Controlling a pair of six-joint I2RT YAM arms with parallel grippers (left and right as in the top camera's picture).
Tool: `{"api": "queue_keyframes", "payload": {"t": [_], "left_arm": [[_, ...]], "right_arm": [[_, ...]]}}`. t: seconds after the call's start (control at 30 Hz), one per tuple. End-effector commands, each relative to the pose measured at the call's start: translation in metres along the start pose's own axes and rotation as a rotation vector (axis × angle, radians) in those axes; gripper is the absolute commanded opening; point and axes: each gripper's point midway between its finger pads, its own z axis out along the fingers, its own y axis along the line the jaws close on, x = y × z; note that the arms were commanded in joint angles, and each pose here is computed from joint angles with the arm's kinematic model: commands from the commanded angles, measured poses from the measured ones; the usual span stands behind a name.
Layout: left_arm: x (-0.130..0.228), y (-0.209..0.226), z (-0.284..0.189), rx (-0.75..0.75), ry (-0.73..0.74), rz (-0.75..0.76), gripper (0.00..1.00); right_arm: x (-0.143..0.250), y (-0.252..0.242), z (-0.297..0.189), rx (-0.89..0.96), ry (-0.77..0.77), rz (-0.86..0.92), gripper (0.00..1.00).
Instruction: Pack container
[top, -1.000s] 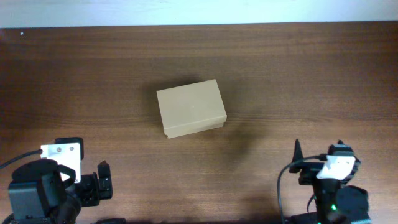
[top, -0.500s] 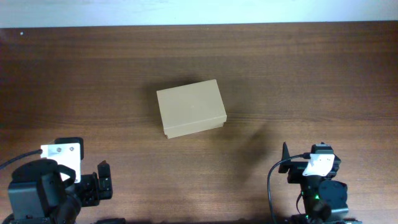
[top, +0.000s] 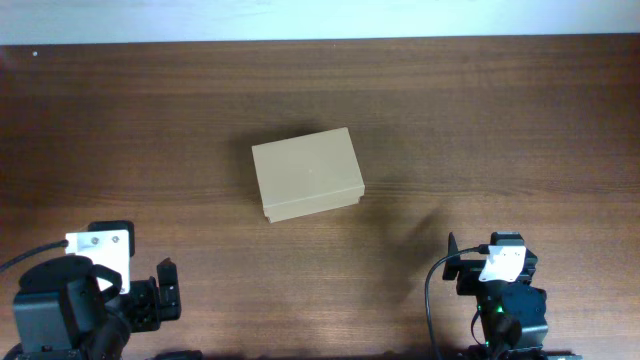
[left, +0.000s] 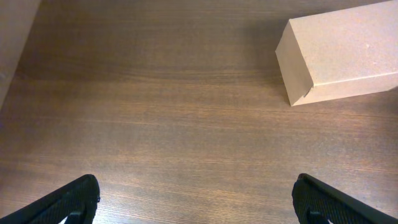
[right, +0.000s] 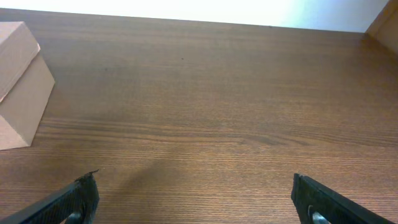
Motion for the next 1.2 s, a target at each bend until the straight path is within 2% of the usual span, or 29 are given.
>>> {"api": "queue_keyframes", "payload": {"t": [0.0, 0.23, 1.17], "left_arm": [[0.002, -0.001, 0.001, 0.004, 0.002, -0.004, 1.0], [0.002, -0.001, 0.001, 0.004, 0.002, -0.004, 1.0], [0.002, -0.001, 0.001, 0.004, 0.003, -0.004, 1.0]], "right_arm": [[0.001, -0.003, 0.001, 0.016, -0.006, 0.015, 0.99], [0.004, -0.032, 0.0, 0.138, 0.003, 0.059, 0.99], [0.004, -0.032, 0.0, 0.137, 0.003, 0.058, 0.99]]}}
